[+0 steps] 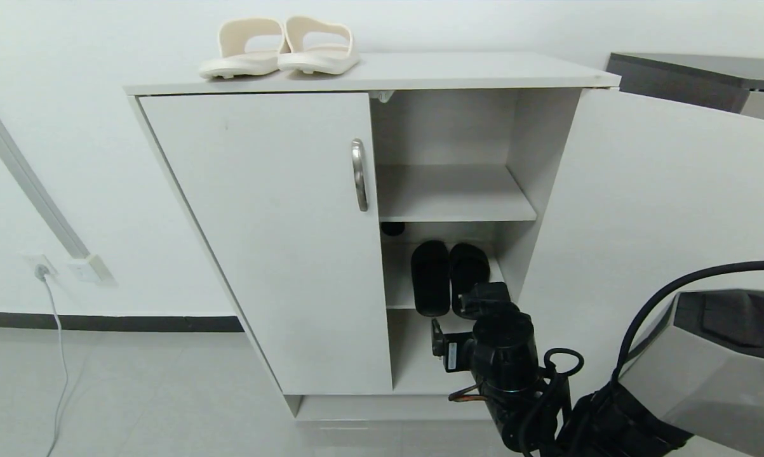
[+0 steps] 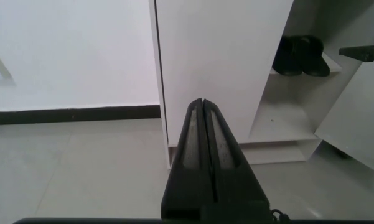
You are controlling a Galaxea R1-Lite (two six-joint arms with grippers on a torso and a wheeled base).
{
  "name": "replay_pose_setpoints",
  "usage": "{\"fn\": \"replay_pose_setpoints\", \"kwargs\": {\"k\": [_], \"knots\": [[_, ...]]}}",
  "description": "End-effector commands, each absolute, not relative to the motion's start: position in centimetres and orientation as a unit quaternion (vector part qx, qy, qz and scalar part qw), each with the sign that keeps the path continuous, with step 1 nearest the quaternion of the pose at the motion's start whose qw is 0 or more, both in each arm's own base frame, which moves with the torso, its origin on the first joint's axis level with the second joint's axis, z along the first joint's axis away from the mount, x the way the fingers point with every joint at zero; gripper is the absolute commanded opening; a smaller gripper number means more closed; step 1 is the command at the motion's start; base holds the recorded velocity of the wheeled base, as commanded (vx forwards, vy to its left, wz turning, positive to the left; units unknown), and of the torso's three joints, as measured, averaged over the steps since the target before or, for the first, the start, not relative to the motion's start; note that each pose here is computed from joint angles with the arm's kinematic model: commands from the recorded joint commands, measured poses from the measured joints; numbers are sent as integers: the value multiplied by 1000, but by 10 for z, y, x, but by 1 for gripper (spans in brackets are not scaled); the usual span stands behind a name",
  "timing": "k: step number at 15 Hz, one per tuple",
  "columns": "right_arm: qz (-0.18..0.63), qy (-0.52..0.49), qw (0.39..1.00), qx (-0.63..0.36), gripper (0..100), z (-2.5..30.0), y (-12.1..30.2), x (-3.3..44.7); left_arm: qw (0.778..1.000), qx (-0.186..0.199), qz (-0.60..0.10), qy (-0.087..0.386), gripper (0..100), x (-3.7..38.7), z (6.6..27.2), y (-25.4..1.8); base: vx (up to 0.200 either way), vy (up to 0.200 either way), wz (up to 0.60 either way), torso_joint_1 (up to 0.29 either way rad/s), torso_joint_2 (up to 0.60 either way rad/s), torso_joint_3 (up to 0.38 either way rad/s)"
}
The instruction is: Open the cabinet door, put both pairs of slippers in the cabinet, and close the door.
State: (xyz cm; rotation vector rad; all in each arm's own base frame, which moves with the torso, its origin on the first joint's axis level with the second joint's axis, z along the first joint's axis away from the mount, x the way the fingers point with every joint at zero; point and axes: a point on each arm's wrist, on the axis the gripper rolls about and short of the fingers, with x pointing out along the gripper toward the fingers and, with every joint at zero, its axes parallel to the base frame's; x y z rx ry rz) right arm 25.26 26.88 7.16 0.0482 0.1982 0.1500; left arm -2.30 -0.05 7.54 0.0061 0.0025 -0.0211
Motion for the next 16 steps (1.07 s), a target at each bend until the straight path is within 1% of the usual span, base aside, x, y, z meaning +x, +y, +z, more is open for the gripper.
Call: {"fn": "replay_pose_setpoints", "kwargs": {"k": [1,4,11,16], "knots": [[75,99,992,24,100,71,270,253,1000,3,-10,2,0,-23,75,-1,0,0,0,7,2,203],[74,97,992,25,100,71,269,253,1000,3,-10,2,0,-23,75,-1,0,0,0,1,-2,103],[75,92,993,22,100,69,270,254,1000,3,-10,2,0,-23,75,-1,0,0,0,0,0,0],[76,90,993,20,100,70,270,254,1000,3,-11,2,0,-23,75,-1,0,200,0,6,1,3]]}}
